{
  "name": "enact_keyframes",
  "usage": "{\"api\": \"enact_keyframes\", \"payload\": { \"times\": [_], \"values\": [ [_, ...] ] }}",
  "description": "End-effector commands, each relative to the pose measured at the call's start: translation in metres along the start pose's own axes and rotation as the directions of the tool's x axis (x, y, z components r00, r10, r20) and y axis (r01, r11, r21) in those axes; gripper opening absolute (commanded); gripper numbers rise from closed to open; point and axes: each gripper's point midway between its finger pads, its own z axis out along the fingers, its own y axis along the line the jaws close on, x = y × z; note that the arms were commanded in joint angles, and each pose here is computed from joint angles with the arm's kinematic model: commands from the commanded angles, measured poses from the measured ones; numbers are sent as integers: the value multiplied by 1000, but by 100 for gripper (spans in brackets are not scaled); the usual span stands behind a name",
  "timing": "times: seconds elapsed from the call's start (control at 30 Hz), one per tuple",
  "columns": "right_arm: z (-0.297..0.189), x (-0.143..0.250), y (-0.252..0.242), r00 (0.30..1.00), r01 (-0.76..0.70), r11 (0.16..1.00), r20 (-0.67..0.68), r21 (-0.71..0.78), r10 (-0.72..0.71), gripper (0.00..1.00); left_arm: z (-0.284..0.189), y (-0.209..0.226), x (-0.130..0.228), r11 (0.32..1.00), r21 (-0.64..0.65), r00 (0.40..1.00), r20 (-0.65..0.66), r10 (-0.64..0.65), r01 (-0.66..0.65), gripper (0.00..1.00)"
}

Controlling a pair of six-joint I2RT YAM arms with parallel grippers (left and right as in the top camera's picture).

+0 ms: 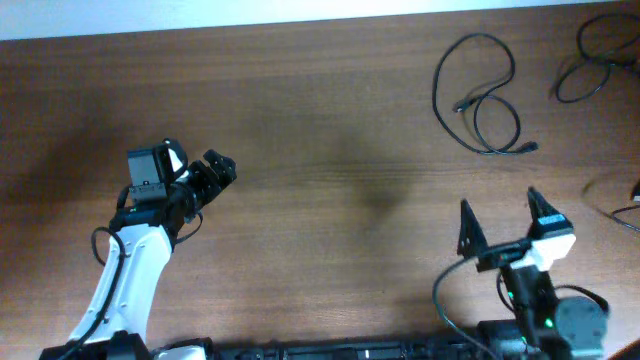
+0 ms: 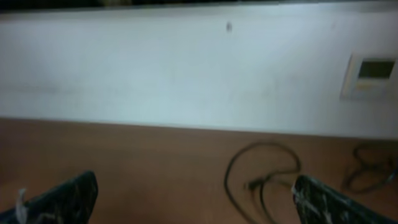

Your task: Untangle cables

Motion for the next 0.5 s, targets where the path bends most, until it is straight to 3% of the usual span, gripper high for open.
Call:
{"api": "enact_keyframes", "payload": {
  "times": [0.0,0.23,0.47],
  "values": [
    [16,36,-5,1000,-13,1000,-18,11,13,99,-1,1,-2,1000,-2,1000,8,-8,8,99],
    [28,100,-16,995,-10,998,-103,57,16,99,-1,1,-2,1000,-2,1000,8,-8,8,99],
    [29,101,-24,996,-4,995,-90,102,14,99,-1,1,-2,1000,-2,1000,8,-8,8,99]
  ]
}}
